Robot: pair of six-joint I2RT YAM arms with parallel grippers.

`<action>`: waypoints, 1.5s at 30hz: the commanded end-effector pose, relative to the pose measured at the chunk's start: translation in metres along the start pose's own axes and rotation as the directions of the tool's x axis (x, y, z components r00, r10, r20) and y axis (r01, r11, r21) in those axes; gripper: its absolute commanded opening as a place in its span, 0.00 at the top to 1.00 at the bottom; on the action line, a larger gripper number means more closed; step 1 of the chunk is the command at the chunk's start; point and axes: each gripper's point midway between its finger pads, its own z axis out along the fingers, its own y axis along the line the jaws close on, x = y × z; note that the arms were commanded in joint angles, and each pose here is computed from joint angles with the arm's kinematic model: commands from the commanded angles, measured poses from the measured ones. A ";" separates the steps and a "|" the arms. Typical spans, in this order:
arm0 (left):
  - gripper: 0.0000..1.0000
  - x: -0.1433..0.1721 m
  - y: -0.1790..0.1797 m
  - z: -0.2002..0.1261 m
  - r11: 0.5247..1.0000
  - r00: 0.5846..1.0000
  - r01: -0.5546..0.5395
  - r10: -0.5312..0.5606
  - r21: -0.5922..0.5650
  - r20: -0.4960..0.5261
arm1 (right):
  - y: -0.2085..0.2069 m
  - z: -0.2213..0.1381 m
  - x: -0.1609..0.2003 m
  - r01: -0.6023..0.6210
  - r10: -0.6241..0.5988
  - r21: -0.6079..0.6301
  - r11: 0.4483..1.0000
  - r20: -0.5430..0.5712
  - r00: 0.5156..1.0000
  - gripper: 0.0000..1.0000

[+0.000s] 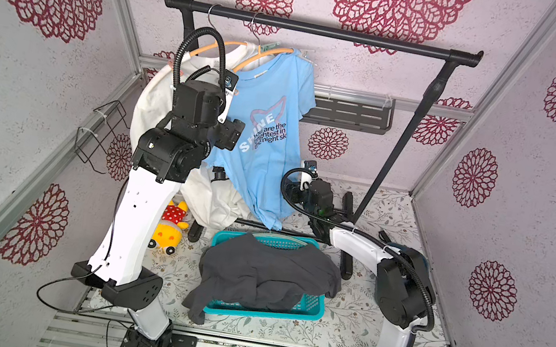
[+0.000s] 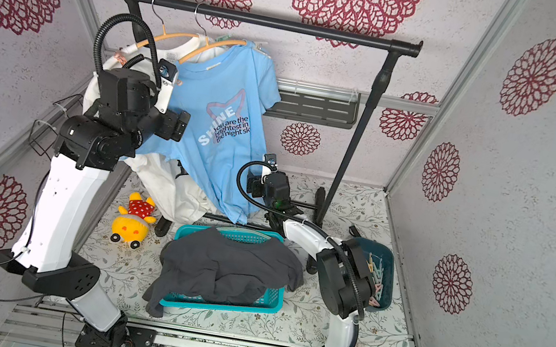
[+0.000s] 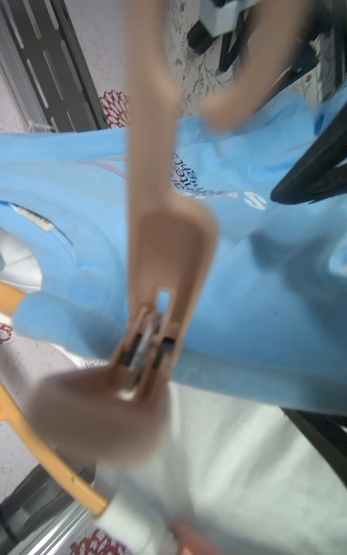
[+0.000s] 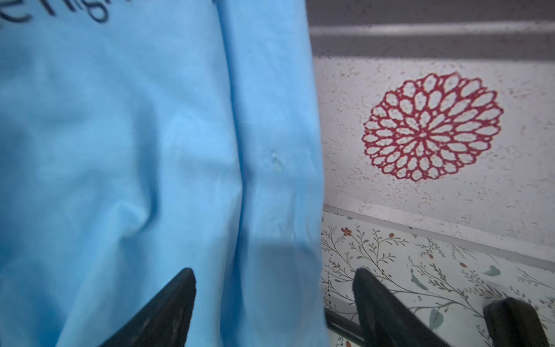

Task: Use clothespins to secure the t-shirt on both sides of the hanger
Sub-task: Hang the hanger on the clothesline.

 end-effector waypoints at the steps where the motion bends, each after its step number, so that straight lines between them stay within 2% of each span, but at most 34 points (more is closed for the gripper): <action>1: 0.02 -0.007 0.001 -0.039 0.997 0.995 0.070 -0.073 0.040 0.069 | -0.014 0.006 -0.012 -0.033 0.031 0.057 0.998 0.027 0.999 0.18; 3: 0.02 0.002 -0.003 -0.054 0.992 0.991 0.107 -0.112 0.068 0.073 | -0.020 0.011 -0.009 -0.040 0.039 0.069 0.997 0.015 0.999 0.21; 6: 0.04 0.018 -0.008 -0.070 0.963 0.966 0.234 -0.246 0.133 0.082 | -0.026 0.021 -0.002 -0.063 0.063 0.076 0.995 0.002 0.998 0.26; 10: 0.06 0.063 -0.032 -0.075 0.916 0.937 0.339 -0.349 0.215 0.009 | -0.025 0.019 0.000 -0.089 0.089 0.048 0.995 -0.007 0.996 0.37; 12: 0.07 0.086 -0.040 -0.075 0.902 0.928 0.370 -0.372 0.224 -0.037 | -0.024 0.010 -0.004 -0.090 0.090 0.030 0.995 -0.004 0.996 0.36; 17: 0.10 0.126 -0.078 -0.065 0.824 0.878 0.476 -0.468 0.307 -0.103 | -0.018 -0.032 -0.014 -0.084 0.084 -0.032 0.996 -0.015 0.996 0.29; 21: 0.09 0.148 -0.121 -0.036 0.779 0.860 0.504 -0.495 0.374 -0.126 | -0.013 -0.069 -0.006 -0.096 0.087 -0.089 0.991 -0.091 0.992 0.28; 24: 0.06 0.165 -0.139 -0.004 0.796 0.860 0.509 -0.482 0.328 -0.167 | -0.014 -0.097 0.005 -0.119 0.103 -0.103 0.988 -0.150 0.983 0.28; 27: 0.03 0.173 -0.154 0.023 0.812 0.869 0.495 -0.469 0.308 -0.160 | -0.019 -0.125 0.013 -0.140 0.120 -0.093 0.986 -0.187 0.975 0.27; 33: 0.05 0.189 -0.175 0.073 0.845 0.880 0.474 -0.442 0.249 -0.174 | -0.032 -0.178 0.018 -0.151 0.138 -0.073 0.986 -0.164 0.977 0.27; 36: 0.10 0.197 -0.177 0.095 0.847 0.874 0.484 -0.457 0.219 -0.166 | -0.039 -0.194 0.022 -0.150 0.141 -0.052 0.987 -0.156 0.978 0.27; 38: 0.22 0.199 -0.174 0.111 0.847 0.868 0.494 -0.468 0.194 -0.164 | -0.042 -0.203 0.023 -0.147 0.139 -0.045 0.988 -0.150 0.979 0.27; 41: 0.33 0.203 -0.166 0.131 0.865 0.871 0.484 -0.463 0.134 -0.163 | -0.045 -0.212 0.021 -0.145 0.139 -0.038 0.989 -0.142 0.980 0.27; 43: 0.35 0.204 -0.160 0.139 0.884 0.887 0.457 -0.445 0.097 -0.127 | -0.049 -0.217 0.022 -0.139 0.134 -0.027 0.990 -0.136 0.982 0.27; 45: 0.33 0.198 -0.155 0.143 0.900 0.903 0.427 -0.422 0.082 -0.075 | -0.052 -0.222 0.023 -0.134 0.132 -0.011 0.991 -0.129 0.983 0.27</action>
